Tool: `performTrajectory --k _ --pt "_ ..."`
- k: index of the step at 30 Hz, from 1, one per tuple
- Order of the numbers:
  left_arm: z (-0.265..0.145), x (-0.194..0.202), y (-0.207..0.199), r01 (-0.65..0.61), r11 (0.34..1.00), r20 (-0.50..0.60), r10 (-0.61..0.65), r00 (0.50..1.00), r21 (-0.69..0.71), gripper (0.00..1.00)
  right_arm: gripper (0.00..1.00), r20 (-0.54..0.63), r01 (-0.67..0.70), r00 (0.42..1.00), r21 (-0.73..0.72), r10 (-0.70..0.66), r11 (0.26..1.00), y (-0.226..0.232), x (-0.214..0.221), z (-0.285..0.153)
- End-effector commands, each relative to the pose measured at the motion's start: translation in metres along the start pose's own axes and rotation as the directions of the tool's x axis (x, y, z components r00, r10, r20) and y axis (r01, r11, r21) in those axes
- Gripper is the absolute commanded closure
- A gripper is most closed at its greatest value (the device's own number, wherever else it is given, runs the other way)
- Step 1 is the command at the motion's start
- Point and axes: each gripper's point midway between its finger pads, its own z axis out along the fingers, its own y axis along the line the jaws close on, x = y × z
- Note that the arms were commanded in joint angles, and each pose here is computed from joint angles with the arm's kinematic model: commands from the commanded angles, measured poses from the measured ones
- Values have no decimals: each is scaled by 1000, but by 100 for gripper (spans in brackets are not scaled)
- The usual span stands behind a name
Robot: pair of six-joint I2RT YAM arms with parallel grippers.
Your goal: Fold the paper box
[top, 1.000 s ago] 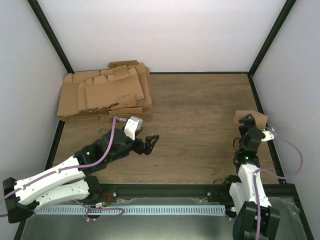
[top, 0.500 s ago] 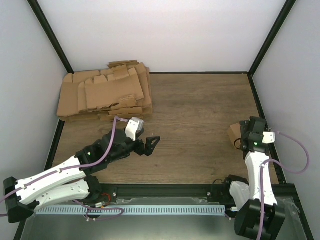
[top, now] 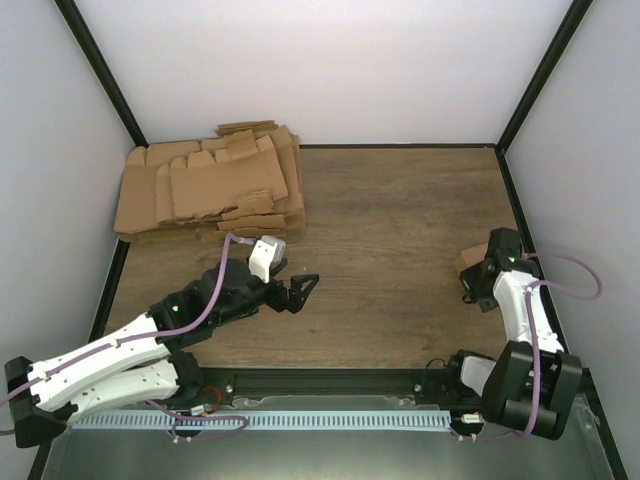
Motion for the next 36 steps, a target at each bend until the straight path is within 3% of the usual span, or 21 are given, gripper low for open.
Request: performTrajectory --k 1,9,13,16,19,23,31,36 --pt "2 -2 -2 4 1000 16 -4 1000 17 0 99 88 -86 993 65 80 994 -19 -10 -13" --pt "-3 -3 -2 -7 1000 16 6 1000 19 0 99 263 -275 938 157 228 949 -39 -42 -7" --pt "-4 -2 0 -16 1000 11 16 1000 10 0 99 179 -264 955 147 237 953 -24 -48 16" --pt "-4 -2 2 -23 1000 12 23 1000 -3 0 99 85 -154 984 -41 157 987 29 -56 29" --pt "-1 -2 4 -31 999 10 31 999 -17 0 93 173 -31 982 -270 80 962 94 -98 16" --pt "5 -1 5 -41 999 0 41 999 -28 0 93 220 12 974 -313 60 950 149 -153 18" --pt "13 -3 13 -48 997 -12 47 999 -58 0 96 43 3 999 -493 21 870 245 -186 89" --pt "13 -8 15 -49 997 -13 48 999 -66 0 96 133 43 991 -476 24 879 269 -219 77"
